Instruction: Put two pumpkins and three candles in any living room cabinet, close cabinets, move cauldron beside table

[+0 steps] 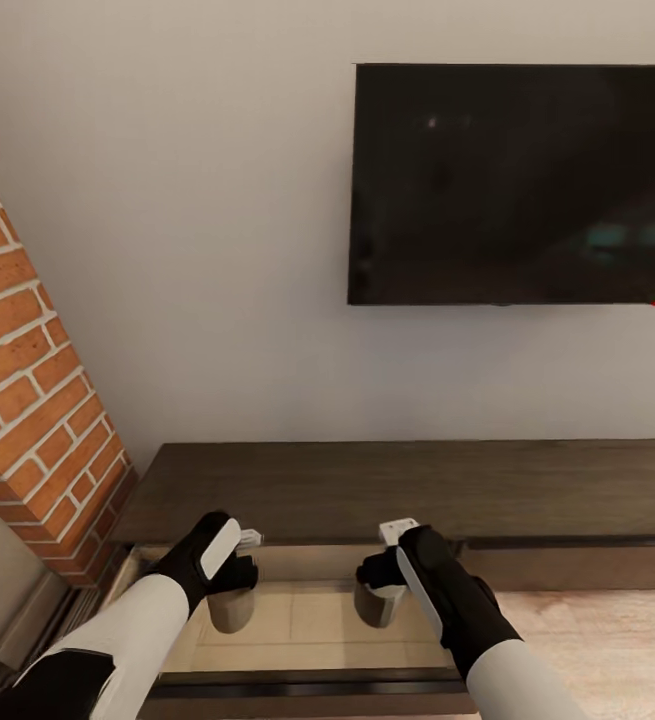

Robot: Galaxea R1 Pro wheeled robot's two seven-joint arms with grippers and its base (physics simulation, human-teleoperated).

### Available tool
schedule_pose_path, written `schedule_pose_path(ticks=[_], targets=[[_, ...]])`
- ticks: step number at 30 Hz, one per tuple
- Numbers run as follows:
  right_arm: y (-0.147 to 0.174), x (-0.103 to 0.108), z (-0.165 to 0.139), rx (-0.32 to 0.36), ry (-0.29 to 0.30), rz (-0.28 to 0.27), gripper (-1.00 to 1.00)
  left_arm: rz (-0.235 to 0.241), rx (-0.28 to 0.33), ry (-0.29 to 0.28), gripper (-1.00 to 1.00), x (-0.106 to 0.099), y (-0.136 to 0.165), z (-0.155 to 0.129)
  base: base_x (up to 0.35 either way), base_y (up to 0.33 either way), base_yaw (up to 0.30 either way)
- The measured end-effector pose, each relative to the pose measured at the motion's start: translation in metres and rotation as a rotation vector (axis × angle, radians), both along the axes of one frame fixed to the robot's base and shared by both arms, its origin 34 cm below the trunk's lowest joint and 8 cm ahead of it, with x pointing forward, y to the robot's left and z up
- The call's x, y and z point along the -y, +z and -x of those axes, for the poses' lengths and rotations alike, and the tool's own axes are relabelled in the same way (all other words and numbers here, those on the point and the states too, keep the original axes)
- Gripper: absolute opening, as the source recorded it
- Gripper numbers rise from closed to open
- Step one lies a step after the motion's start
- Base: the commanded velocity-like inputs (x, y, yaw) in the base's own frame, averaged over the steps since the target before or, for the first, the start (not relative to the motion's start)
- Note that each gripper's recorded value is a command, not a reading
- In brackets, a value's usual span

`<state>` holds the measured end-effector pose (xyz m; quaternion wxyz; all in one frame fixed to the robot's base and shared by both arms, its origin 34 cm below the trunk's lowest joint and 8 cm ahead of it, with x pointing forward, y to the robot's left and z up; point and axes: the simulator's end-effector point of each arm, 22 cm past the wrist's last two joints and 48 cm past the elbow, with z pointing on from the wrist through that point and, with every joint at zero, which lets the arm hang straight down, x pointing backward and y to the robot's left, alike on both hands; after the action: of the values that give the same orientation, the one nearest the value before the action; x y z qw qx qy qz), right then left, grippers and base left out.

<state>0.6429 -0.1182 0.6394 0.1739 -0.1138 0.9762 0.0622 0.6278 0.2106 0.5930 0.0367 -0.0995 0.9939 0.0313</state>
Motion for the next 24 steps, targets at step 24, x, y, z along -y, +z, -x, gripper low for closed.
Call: schedule_pose_path(ticks=[24], targets=[[0.003,-0.006,-0.010,0.056,-0.003,-0.022,-1.00,-0.031,0.117,0.066,-1.00,-0.015,-0.001,-0.021,0.078,0.000,0.131]])
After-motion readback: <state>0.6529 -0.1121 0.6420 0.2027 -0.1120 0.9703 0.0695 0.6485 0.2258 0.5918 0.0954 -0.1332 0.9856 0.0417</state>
